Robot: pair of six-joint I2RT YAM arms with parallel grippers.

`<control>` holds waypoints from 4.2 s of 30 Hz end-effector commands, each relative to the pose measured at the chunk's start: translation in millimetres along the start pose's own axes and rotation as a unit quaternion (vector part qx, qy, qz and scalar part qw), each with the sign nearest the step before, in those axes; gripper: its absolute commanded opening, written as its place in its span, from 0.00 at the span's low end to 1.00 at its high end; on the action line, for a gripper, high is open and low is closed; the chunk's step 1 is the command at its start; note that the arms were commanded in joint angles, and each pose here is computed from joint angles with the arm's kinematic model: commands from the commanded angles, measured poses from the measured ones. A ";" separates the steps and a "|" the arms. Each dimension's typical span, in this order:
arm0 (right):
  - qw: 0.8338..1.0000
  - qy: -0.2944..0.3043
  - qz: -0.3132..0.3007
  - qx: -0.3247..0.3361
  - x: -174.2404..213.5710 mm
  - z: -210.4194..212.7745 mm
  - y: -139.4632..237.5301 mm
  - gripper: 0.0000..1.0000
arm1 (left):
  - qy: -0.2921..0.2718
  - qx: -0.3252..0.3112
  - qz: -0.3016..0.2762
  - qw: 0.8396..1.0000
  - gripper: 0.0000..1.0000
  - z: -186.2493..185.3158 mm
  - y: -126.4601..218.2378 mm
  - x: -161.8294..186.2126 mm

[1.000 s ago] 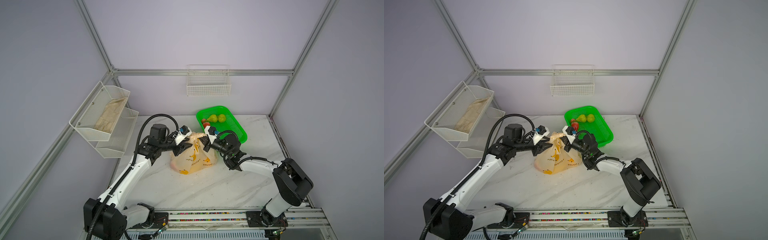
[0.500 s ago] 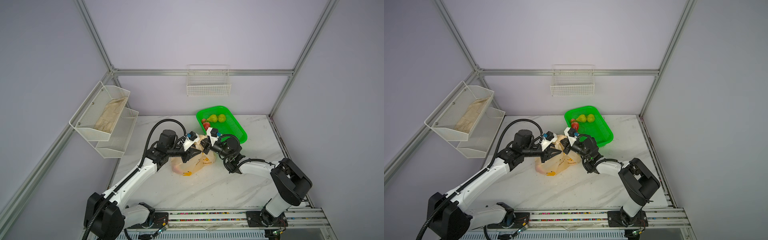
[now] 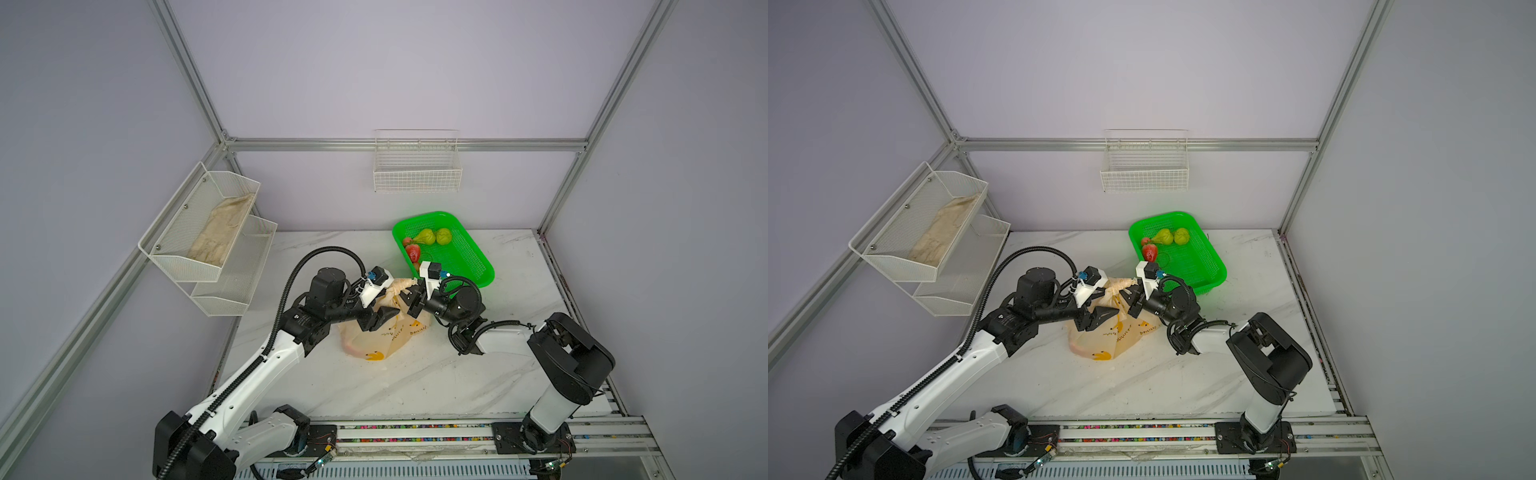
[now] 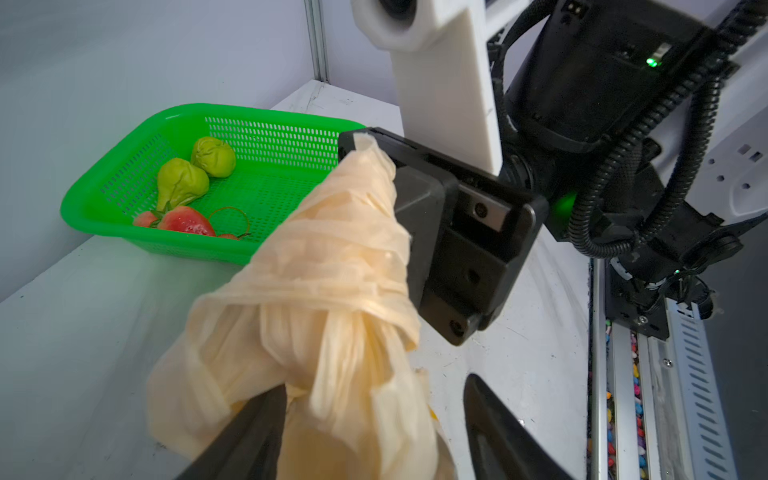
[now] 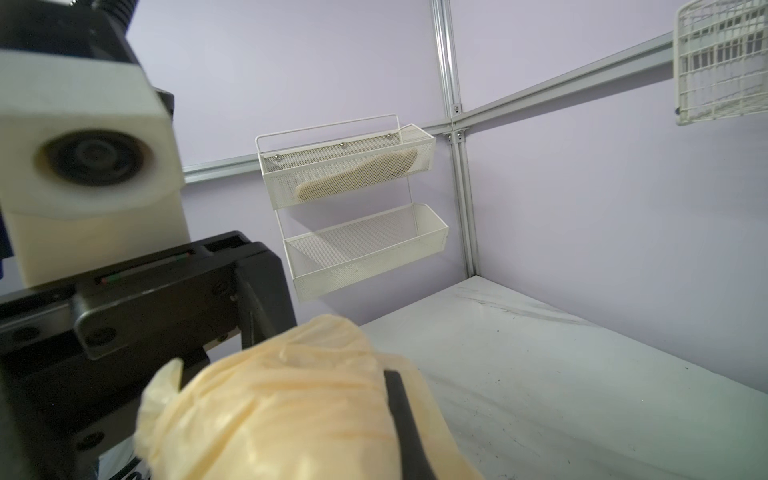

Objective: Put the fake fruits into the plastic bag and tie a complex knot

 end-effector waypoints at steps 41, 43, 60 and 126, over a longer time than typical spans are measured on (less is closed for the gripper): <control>0.996 -0.072 -0.051 -0.017 -18.9 12.0 -4.2 0.00 | 0.076 -0.050 -0.052 0.994 0.16 6.1 14.6 1.8; 0.996 -0.077 -0.052 -0.019 -19.1 12.3 -4.3 0.00 | 0.076 -0.058 -0.052 0.994 0.16 4.8 18.0 4.8; 0.984 -0.154 -0.060 -0.066 -20.2 20.1 -7.2 0.00 | 0.129 -0.093 -0.049 0.986 0.14 11.5 -14.9 31.4; 0.990 -0.103 0.030 -0.096 -6.6 28.6 -17.5 0.00 | -0.282 -0.182 -0.048 0.941 0.16 11.8 35.4 -12.2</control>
Point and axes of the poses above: each gripper's point midway between its finger pads, its own y axis back along the fingers, its own z axis along the line the jaws close on, x = y × z, the point moved 5 cm from there along y, back along the fingers, and after that the axes turned 6 degrees about -y, right-handed, at the moved point
